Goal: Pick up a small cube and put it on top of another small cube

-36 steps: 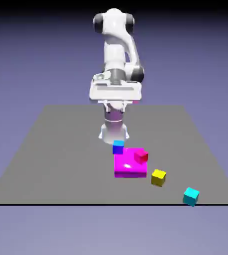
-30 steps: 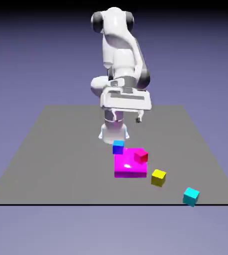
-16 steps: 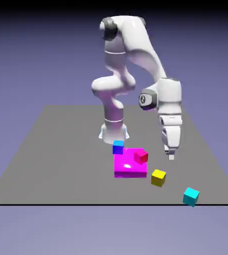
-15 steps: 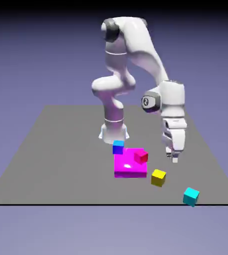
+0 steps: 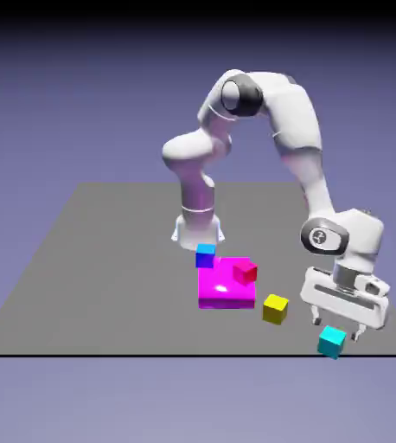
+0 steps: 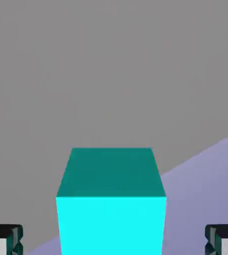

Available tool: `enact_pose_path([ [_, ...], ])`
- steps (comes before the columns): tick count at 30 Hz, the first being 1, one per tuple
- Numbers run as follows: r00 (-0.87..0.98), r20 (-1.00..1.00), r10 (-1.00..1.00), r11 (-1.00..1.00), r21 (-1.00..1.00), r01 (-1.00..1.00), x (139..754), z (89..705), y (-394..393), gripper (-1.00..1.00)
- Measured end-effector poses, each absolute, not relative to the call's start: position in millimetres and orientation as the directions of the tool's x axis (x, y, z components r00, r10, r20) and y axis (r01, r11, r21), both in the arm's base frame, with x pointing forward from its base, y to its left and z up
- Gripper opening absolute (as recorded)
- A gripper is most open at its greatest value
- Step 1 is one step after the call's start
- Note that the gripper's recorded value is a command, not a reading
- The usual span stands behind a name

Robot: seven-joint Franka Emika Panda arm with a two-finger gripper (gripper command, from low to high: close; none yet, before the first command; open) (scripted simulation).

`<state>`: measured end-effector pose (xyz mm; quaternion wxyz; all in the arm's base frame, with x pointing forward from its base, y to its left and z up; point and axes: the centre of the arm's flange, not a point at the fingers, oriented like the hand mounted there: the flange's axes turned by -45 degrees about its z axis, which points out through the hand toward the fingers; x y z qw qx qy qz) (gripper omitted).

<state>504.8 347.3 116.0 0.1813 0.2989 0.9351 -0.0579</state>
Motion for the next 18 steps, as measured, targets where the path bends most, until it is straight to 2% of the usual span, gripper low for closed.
enact_pose_path([
  [2, -0.756, -0.374, 0.538, 0.815, -0.001, 0.58, 504.8, 115.9, 347.2, -1.0],
  [7, -0.738, -0.37, 0.565, 0.795, 0.003, 0.607, 490.1, 185.7, 352.3, -1.0],
  [13, -0.387, -0.311, 0.868, 0.416, 0.031, 0.909, 484.8, 232.2, 269.5, -1.0],
  [18, -0.026, -0.278, 0.96, 0.034, 0.024, 0.999, 463.1, 262.9, 204.5, -1.0],
])
